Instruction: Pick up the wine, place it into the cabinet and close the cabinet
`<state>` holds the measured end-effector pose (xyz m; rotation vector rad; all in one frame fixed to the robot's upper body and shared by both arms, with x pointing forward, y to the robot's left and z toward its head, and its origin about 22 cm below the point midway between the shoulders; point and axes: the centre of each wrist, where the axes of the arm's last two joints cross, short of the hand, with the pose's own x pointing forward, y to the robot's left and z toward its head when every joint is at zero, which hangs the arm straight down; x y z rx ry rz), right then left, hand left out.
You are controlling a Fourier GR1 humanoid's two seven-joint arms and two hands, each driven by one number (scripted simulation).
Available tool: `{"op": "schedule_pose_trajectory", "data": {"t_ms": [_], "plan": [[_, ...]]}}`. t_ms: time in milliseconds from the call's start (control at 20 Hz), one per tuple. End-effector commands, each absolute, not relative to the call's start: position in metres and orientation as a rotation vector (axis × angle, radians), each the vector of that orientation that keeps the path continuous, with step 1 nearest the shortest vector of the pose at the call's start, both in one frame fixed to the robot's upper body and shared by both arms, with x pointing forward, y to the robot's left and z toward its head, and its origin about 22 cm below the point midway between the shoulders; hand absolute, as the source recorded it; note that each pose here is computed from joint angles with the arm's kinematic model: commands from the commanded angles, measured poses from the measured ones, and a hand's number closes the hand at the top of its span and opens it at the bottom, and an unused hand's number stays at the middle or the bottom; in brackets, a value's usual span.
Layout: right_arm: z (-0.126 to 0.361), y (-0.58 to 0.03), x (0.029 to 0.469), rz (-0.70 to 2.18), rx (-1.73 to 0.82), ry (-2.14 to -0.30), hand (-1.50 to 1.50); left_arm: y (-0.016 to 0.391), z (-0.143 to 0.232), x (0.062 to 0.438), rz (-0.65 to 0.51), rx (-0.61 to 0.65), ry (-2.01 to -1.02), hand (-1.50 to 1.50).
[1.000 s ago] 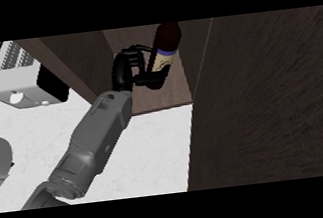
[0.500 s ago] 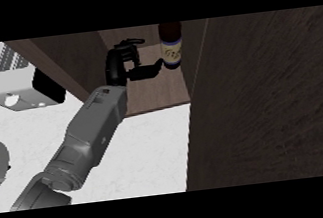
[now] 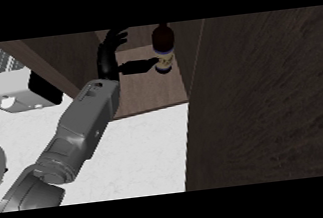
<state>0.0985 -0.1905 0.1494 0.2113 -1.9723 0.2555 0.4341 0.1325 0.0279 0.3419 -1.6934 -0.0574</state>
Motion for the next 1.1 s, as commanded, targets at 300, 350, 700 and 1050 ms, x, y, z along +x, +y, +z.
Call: {"op": "schedule_pose_trajectory", "data": {"t_ms": [300,350,700,1050], "plan": [[0.174,-0.193,0.078,0.228,0.341,-1.986,-1.5,0.142,0.051,0.446,-0.049,0.253,-1.765,-1.5],[0.17,-0.194,0.082,0.219,0.329,-1.983,-1.5,0.132,0.048,0.443,-0.035,0.213,-1.767,-1.5],[0.178,-0.196,0.074,0.212,0.338,-1.975,-1.5,0.118,0.071,0.45,0.04,-0.036,-1.855,1.5],[0.174,-0.203,0.072,0.212,0.296,-1.958,-1.5,0.097,0.054,0.44,0.018,-0.168,-1.844,-1.5]]}}
